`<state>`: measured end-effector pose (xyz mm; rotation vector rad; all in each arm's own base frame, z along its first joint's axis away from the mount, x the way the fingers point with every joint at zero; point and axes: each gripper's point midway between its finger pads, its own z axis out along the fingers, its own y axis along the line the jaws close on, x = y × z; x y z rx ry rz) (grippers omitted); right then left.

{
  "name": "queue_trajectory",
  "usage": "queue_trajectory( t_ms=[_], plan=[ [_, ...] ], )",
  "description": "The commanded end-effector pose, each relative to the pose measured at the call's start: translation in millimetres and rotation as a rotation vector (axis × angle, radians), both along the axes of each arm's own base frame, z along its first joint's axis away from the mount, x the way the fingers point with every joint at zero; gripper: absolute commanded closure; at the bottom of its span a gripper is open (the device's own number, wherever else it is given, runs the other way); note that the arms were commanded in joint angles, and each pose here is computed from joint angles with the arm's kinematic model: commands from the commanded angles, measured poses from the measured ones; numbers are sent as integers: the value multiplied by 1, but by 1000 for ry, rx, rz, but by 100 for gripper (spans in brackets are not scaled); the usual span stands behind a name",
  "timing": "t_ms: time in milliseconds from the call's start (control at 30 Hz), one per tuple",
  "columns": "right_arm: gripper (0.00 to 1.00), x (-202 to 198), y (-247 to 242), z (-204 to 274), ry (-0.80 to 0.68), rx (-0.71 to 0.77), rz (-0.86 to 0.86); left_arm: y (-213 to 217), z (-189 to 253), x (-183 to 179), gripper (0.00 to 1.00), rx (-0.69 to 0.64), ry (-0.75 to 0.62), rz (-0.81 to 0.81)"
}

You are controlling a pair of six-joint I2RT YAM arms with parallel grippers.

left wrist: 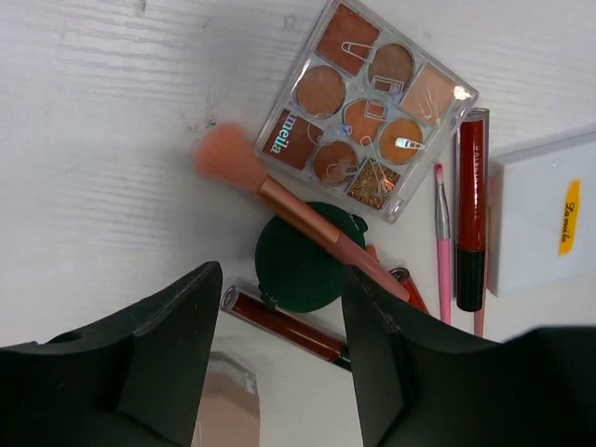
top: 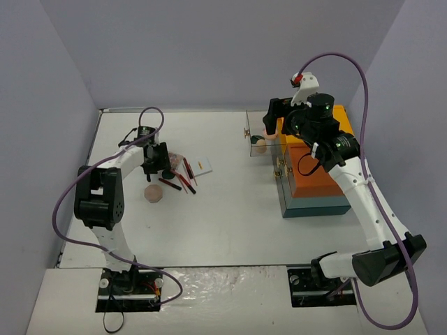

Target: Organize the makeup

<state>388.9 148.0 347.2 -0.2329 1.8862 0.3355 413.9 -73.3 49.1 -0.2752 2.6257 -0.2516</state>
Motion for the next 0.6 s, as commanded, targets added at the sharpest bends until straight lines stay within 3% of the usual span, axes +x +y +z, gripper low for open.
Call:
queue_trajectory(
  t_ms=[0, 367, 467, 567],
  plan=[
    [14, -3, 0, 11, -51, 19, 7, -7, 24, 24, 52, -32, -83, -20],
    [13, -7, -7, 3, -44, 3, -17, -9, 2, 4, 64, -63, -14, 12],
    [13, -8, -8, 0, -37, 3, -21, -10, -2, 2, 82, -71, -2, 18],
    [13, -8, -9, -1, -37, 1, -28, -13, -1, 1, 94, -84, -5, 20]
  ],
)
